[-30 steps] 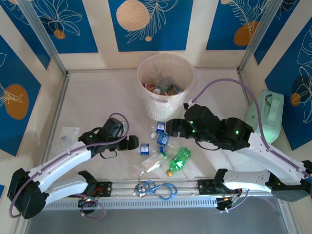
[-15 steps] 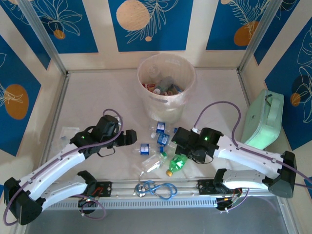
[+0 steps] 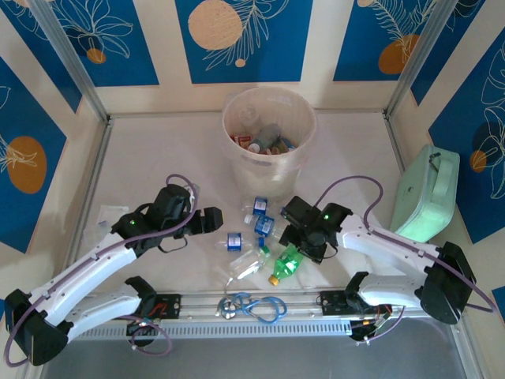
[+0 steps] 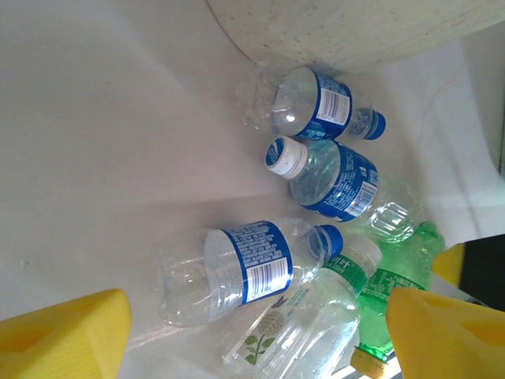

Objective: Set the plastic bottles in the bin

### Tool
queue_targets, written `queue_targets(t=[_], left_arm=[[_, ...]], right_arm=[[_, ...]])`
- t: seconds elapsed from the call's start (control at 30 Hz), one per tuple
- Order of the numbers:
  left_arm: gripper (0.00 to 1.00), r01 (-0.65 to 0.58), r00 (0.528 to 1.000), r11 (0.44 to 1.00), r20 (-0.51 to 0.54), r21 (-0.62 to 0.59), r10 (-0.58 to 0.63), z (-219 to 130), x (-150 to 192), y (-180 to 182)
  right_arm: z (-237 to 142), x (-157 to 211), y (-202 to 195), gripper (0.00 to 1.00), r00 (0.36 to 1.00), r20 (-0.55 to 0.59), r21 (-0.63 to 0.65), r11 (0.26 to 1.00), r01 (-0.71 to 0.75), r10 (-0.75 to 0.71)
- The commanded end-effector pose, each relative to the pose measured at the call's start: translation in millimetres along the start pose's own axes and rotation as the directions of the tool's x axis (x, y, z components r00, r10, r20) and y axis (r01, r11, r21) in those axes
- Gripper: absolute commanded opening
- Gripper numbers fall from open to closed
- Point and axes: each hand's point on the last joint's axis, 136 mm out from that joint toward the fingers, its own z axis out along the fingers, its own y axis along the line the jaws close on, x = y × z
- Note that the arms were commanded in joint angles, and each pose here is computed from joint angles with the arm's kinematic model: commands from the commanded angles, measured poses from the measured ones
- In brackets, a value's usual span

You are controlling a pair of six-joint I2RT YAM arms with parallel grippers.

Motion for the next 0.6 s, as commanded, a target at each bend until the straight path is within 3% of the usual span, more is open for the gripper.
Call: queue_targets(t=[0.0, 0.57], left_arm=[[0.84, 0.007, 1.0, 0.999, 0.011, 0.035, -0.007, -2, -6, -8], [0.83, 0.023, 1.0, 0.999, 0.014, 0.043, -0.024, -1, -11, -9]], right_arm=[[9, 7, -6, 0.77, 0.998, -0.061, 0.021, 0.999, -0.026, 0.027], [48, -1, -8, 0.76, 0.984, -0.157, 0.065, 0.995, -0.077, 0.086]])
